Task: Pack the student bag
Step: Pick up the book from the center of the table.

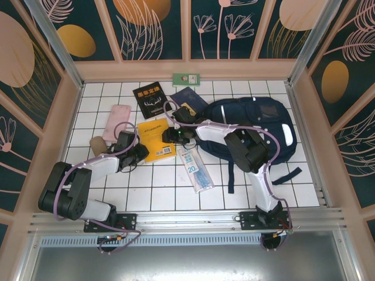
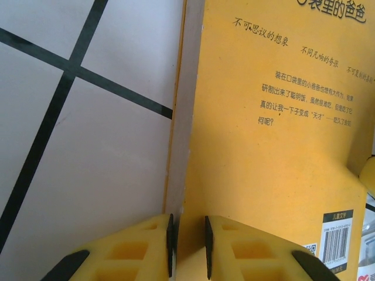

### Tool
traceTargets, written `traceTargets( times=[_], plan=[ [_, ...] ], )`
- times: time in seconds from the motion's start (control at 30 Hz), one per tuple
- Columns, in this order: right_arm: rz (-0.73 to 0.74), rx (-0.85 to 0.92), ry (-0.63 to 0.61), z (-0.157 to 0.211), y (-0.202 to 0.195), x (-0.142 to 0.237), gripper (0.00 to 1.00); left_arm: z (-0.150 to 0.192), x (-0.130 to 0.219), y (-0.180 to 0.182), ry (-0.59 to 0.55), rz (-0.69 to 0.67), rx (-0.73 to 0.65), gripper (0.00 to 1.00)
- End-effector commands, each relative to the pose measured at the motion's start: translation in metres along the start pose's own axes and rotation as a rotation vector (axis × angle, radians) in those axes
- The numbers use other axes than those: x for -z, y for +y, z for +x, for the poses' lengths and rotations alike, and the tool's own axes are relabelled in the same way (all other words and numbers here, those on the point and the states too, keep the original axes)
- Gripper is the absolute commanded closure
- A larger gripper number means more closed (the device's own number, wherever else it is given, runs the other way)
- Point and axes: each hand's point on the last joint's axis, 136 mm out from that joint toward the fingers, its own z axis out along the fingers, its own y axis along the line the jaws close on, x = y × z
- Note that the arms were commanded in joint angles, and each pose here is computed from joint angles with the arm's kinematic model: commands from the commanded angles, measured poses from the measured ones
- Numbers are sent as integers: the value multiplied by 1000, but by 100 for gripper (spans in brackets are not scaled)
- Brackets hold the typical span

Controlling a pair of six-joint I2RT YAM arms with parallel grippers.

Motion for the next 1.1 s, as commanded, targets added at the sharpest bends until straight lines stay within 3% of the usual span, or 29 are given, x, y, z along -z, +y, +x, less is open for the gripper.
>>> traceTargets(
  times=[0.0, 0.13, 0.33, 0.57, 0.7, 0.87, 0.97, 1.07],
  plan=[
    [-357, 4, 218, 61, 60, -11, 51, 31, -8, 11, 120, -11, -6, 78],
    [-576, 50, 175, 46, 106, 31, 54, 24, -1, -1, 103, 27, -12, 78],
    [-710, 60, 122, 28, 125, 69, 56, 17, 7, -10, 75, 52, -20, 78],
    [-694, 45, 151, 36, 115, 58, 58, 20, 6, -9, 81, 60, -13, 78],
    [-527, 26, 155, 34, 92, 32, 57, 19, 6, -11, 79, 63, -14, 78],
    [-467, 11, 101, 23, 79, 36, 79, 16, 10, -11, 68, 55, -21, 77],
    [-448, 14, 65, 14, 75, 46, 99, 8, 16, -17, 48, 62, -21, 70],
    [-450, 16, 19, 2, 75, 62, 100, -6, 29, -32, 16, 109, -9, 53]
  ],
)
